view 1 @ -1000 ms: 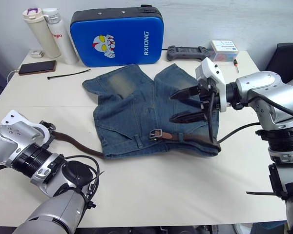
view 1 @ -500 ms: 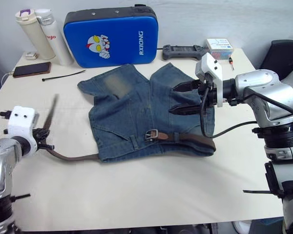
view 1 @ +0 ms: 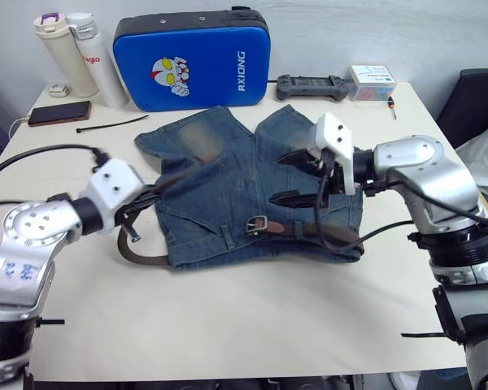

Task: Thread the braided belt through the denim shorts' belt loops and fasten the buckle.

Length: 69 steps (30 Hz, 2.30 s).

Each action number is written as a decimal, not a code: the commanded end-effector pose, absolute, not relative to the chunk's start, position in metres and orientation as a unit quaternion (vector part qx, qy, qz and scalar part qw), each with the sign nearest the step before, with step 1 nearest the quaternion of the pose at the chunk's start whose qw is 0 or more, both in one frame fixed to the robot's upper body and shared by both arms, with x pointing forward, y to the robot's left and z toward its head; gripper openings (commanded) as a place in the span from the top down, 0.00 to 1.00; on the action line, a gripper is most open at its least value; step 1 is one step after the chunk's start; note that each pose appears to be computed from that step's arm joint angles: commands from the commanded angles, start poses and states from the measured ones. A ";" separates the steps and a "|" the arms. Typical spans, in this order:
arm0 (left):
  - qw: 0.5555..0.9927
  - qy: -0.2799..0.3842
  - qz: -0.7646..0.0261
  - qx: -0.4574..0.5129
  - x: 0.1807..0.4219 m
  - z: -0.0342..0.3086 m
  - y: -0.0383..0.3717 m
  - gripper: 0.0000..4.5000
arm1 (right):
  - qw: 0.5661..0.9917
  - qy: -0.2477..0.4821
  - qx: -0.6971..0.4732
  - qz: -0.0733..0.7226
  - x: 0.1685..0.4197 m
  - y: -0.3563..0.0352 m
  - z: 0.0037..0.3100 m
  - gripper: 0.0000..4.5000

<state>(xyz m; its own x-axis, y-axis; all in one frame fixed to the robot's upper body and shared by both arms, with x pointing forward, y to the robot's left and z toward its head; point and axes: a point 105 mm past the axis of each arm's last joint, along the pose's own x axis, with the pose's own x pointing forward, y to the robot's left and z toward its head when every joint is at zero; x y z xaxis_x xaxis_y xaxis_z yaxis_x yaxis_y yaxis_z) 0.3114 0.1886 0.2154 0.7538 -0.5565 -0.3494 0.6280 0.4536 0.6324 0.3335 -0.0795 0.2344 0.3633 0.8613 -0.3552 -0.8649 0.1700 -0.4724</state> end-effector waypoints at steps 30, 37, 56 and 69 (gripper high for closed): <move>0.817 -0.001 -0.428 0.386 0.335 0.205 0.139 1.00 | 0.743 -0.061 -0.390 0.540 0.328 -0.040 0.215 0.50; 0.850 0.033 -0.427 0.308 0.332 0.207 0.150 0.80 | 0.750 -0.070 -0.389 0.530 0.331 -0.041 0.220 1.00; 0.840 0.168 -0.483 -0.182 0.245 0.233 0.160 0.01 | 0.696 -0.290 -0.483 0.445 0.329 -0.006 0.232 1.00; 0.817 0.113 -0.242 -0.511 0.294 0.226 0.128 0.01 | 0.660 -0.374 -0.521 0.391 0.320 -0.009 0.219 1.00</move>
<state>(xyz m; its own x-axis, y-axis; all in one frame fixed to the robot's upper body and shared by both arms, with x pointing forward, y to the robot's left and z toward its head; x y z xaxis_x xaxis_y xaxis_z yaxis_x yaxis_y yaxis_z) 0.2998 0.1320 0.2118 0.8547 -0.5185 0.0247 0.2483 0.3666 -0.8967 0.3238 -0.0077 0.2076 0.4222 0.9057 0.0365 -0.1713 0.1192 -0.9780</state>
